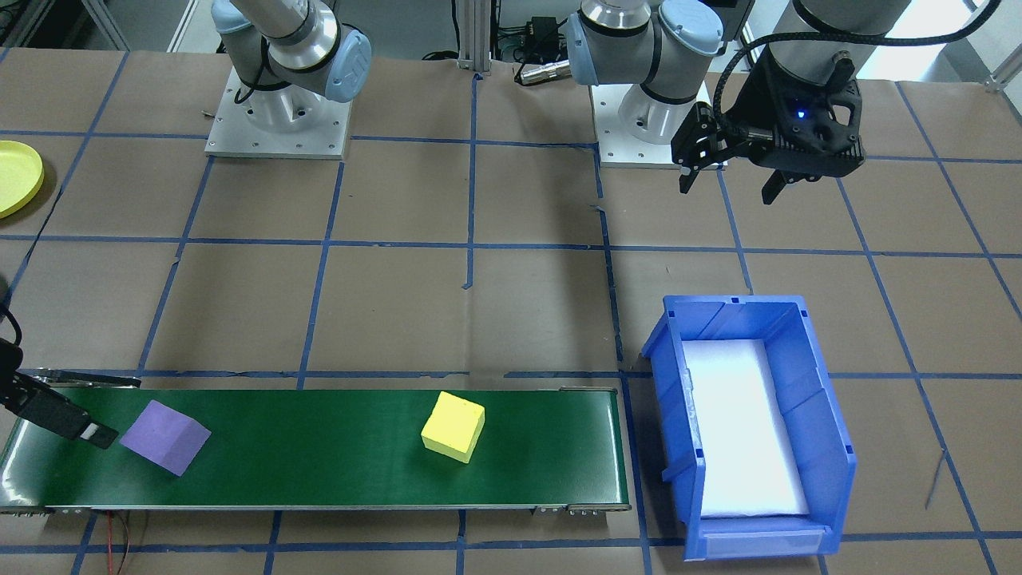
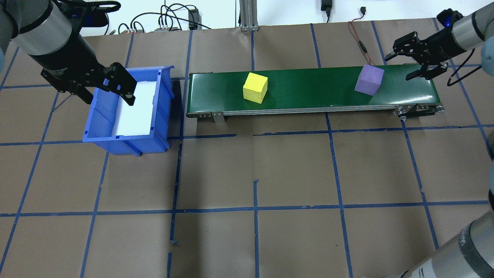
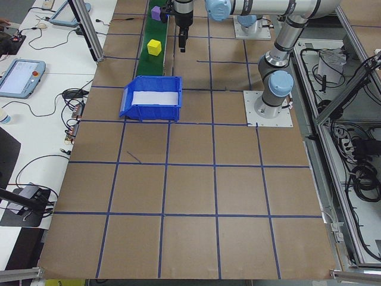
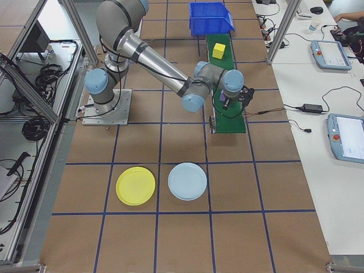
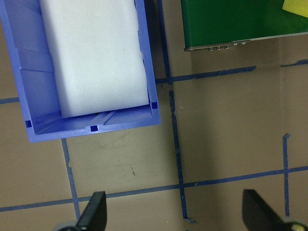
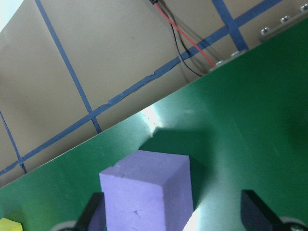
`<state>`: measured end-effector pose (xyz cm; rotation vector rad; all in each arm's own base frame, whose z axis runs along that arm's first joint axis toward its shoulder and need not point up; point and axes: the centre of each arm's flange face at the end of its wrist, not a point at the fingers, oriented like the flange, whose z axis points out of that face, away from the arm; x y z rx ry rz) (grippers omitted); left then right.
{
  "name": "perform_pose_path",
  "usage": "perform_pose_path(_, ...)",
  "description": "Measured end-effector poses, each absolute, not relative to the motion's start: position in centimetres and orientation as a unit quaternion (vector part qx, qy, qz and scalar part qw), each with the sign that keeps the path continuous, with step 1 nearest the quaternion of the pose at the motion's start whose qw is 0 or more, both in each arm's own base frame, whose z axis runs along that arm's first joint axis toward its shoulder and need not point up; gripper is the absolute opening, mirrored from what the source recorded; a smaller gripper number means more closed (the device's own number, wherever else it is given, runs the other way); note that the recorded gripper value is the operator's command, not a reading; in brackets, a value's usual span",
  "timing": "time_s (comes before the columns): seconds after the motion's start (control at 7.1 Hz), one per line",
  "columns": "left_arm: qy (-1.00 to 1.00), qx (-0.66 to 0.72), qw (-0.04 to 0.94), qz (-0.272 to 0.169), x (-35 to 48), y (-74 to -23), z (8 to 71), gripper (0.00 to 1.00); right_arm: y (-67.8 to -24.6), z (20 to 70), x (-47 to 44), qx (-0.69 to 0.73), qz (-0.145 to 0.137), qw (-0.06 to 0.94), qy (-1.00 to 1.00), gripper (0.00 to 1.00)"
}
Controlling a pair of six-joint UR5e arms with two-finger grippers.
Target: Move block left to right into plate
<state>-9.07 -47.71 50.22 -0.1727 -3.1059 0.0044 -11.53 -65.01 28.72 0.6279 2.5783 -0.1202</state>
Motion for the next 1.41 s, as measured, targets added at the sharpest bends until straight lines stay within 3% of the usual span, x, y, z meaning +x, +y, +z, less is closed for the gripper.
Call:
perform_pose_path(0.7,-0.998,-0.054,0.017,0.008,-9.0,-47.4,50.6,1.0,-65.7,25.5,-10.7,0.232,-0.028,0.227,0.945,1.0)
perform_pose_path(0.84,-0.998,-0.054,0.015,0.01,-8.9,-47.1,50.9,1.0,-65.9,25.0,-10.8,0.231,-0.031,0.227,0.946,0.84)
perform_pose_path(1.13,-0.998,-0.054,0.015,0.009,-8.8,-46.9,50.7,1.0,-65.9,24.3,-10.9,0.231,-0.029,0.223,0.947,0.33)
perform_pose_path(1.27,-0.998,-0.053,0.015,0.01,-8.8,-46.9,50.6,1.0,-65.8,24.0,-11.0,0.232,-0.024,0.216,0.948,0.23)
perform_pose_path(1.41,-0.998,-0.053,0.015,0.01,-8.7,-47.0,50.6,1.0,-65.7,24.2,-11.2,0.233,-0.023,0.206,0.95,0.23)
